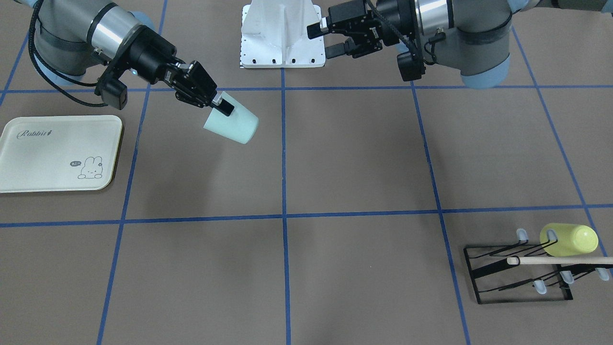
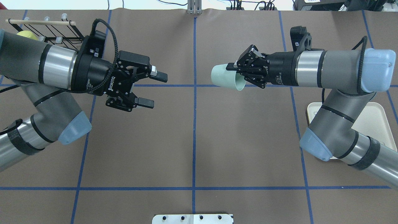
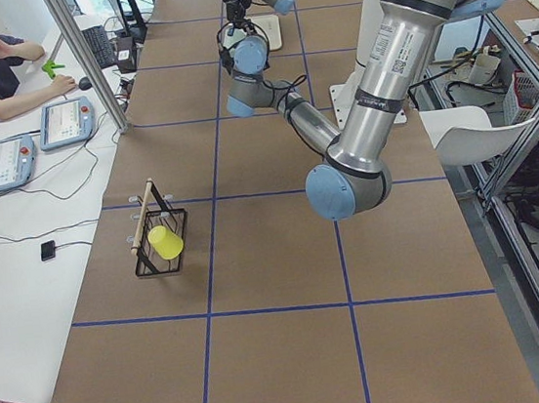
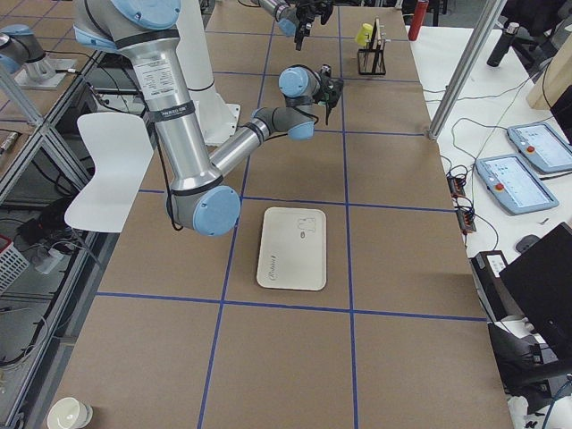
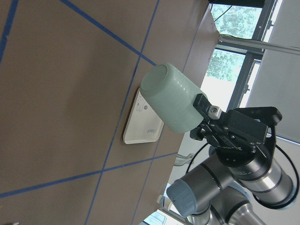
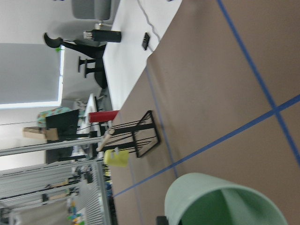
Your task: Left arm grabs green cup and hands to right arm on tray
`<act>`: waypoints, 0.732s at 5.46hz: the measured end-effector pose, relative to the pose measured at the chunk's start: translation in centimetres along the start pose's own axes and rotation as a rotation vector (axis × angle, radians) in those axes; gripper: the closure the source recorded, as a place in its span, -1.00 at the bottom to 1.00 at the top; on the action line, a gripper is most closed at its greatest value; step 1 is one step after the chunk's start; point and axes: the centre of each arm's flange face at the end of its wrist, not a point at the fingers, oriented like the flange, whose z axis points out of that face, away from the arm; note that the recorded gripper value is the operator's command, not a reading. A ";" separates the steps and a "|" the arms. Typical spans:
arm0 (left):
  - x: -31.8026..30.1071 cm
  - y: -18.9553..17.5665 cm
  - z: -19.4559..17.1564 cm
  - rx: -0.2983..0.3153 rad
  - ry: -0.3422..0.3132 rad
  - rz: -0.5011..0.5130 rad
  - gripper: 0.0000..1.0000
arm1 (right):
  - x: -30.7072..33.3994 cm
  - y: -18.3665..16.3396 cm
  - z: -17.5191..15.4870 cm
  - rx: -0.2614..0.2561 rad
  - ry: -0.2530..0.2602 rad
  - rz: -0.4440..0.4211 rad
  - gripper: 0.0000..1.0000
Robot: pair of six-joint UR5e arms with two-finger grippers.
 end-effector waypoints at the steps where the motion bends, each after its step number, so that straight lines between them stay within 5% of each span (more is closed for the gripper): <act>1: -2.8 -1.6 -0.6 0.047 -0.073 0.089 -1.00 | 0.4 -1.8 0.5 0.014 0.159 -0.020 1.00; 2: -4.9 -3.5 -2.0 0.103 -0.163 0.171 -1.00 | 0.5 -4.6 -1.0 0.007 0.289 -0.040 1.00; 4: -8.0 -8.0 -6.3 0.196 -0.376 0.321 -1.00 | 0.3 -8.6 -4.8 -0.001 0.450 -0.089 1.00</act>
